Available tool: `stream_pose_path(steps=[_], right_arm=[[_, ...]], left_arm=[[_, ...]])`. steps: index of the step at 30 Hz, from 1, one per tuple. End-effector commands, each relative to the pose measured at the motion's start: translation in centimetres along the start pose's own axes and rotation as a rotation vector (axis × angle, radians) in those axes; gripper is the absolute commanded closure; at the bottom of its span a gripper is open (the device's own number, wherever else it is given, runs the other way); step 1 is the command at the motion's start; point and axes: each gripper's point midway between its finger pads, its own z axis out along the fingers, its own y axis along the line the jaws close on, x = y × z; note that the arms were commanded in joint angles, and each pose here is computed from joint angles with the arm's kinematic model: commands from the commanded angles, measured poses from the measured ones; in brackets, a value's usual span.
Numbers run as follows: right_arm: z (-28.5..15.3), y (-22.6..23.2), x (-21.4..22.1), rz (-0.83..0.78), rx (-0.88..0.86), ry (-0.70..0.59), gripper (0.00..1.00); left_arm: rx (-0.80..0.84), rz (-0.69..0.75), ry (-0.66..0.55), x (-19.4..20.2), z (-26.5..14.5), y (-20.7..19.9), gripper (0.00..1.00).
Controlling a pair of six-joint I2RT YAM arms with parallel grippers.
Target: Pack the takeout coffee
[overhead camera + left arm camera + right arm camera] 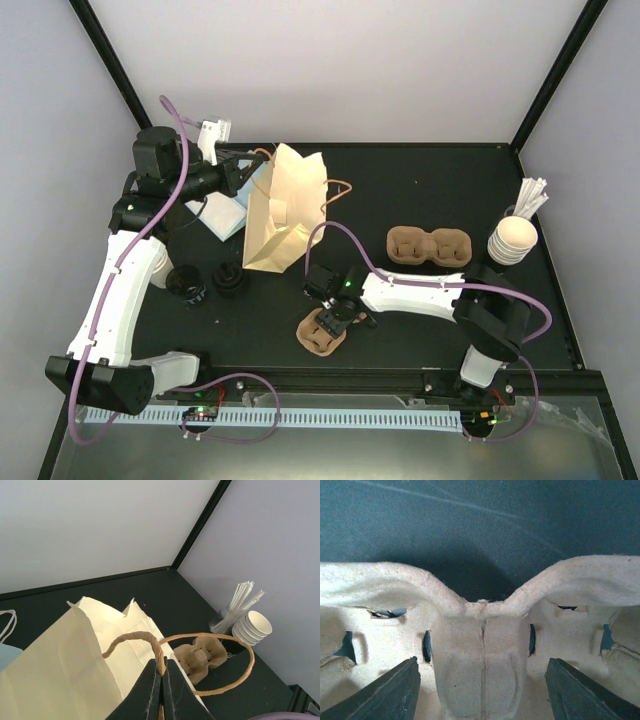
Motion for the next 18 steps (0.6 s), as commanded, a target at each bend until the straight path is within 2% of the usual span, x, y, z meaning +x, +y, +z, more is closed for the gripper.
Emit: stream_pose_path(steps=[1, 10, 18], right_arm=[[-0.4, 0.2, -0.8, 0.002, -0.009, -0.011, 0.29], [0.1, 0.2, -1.3, 0.004, 0.003, -0.002, 0.3], [1.1, 0.5, -1.0, 0.003, -0.003, 0.025, 0.4]], left_arm=[[0.027, 0.037, -0.03, -0.9, -0.7, -0.9, 0.99], [0.029, 0.037, -0.031, -0.9, -0.7, -0.9, 0.98], [0.031, 0.038, -0.028, -0.8, -0.7, -1.0, 0.99]])
